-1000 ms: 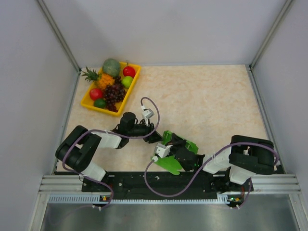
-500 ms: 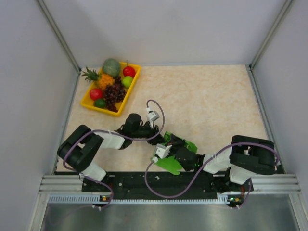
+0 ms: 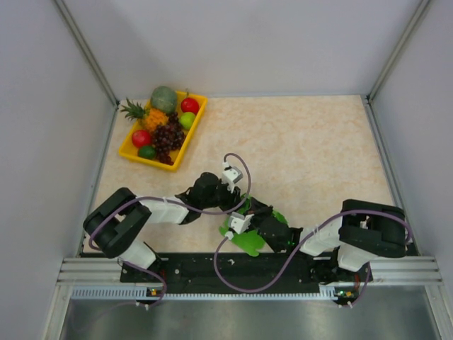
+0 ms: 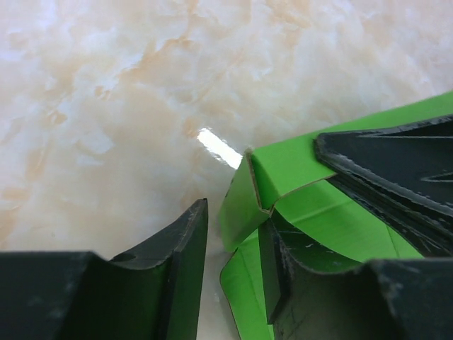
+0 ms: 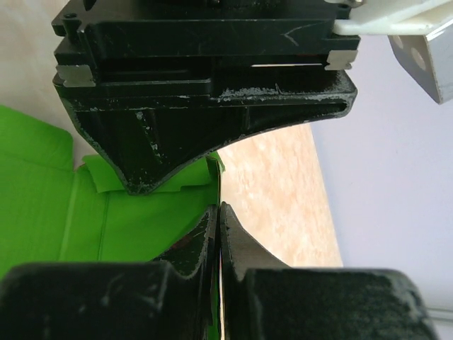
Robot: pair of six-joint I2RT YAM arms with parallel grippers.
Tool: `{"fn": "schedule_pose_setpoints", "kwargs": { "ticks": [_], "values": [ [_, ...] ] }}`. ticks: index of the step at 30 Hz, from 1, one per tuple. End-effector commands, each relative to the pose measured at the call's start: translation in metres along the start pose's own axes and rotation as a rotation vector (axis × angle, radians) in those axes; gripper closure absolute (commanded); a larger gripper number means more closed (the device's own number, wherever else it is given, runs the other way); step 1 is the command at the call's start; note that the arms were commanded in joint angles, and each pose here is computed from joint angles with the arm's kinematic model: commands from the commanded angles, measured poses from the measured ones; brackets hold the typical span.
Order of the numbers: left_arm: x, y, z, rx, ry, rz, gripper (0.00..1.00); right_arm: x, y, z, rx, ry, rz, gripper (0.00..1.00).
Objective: Fold the paper box
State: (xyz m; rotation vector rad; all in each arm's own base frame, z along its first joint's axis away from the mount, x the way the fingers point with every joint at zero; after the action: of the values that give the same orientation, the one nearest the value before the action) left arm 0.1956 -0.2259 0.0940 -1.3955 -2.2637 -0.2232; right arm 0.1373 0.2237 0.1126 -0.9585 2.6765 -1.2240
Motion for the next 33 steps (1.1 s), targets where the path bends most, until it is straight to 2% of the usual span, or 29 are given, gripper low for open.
{"fn": "schedule_pose_setpoints", "kwargs": {
  "ticks": [1,8,11,14,19,26,29,33],
  "values": [
    [0.008,0.011,-0.009,-0.033,-0.073,-0.174,0.59,0.0,-0.003,-0.011,-0.083,-0.078,0.001,1.0],
    [0.004,0.01,-0.01,-0.036,-0.083,-0.14,0.62,0.0,-0.002,-0.012,-0.064,-0.074,-0.022,1.0],
    [0.005,0.006,-0.005,-0.033,-0.072,-0.14,0.58,0.001,-0.001,-0.011,-0.037,-0.056,-0.033,1.0],
    [0.006,0.005,-0.004,-0.031,-0.095,-0.155,0.57,-0.001,0.005,-0.012,0.033,-0.028,-0.055,1.0],
    [0.008,0.005,-0.002,-0.011,-0.15,-0.179,0.57,-0.005,0.01,-0.014,0.142,0.024,0.032,1.0],
    [-0.001,0.01,-0.012,-0.022,-0.201,-0.193,0.62,-0.007,0.006,-0.021,0.153,0.018,0.069,1.0],
    [-0.007,0.014,-0.022,-0.025,-0.223,-0.206,0.62,-0.011,-0.006,-0.019,0.09,0.017,0.126,1.0],
    [-0.023,0.02,-0.037,-0.03,-0.262,-0.175,0.62,-0.017,-0.026,-0.014,-0.009,-0.001,0.118,1.0]
  ]
}}
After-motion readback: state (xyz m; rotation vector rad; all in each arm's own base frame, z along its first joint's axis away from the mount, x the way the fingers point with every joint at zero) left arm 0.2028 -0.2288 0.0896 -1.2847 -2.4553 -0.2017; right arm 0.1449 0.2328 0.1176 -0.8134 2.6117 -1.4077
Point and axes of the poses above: each gripper's point midway between its finger pads, its own x axis back along the fingers, its own y axis along the line the jaws close on, z = x × y, the point moved 10 cm from there along x, back along the fingers, and after that the axes turned 14 degrees about -x, right-handed, at the moved point
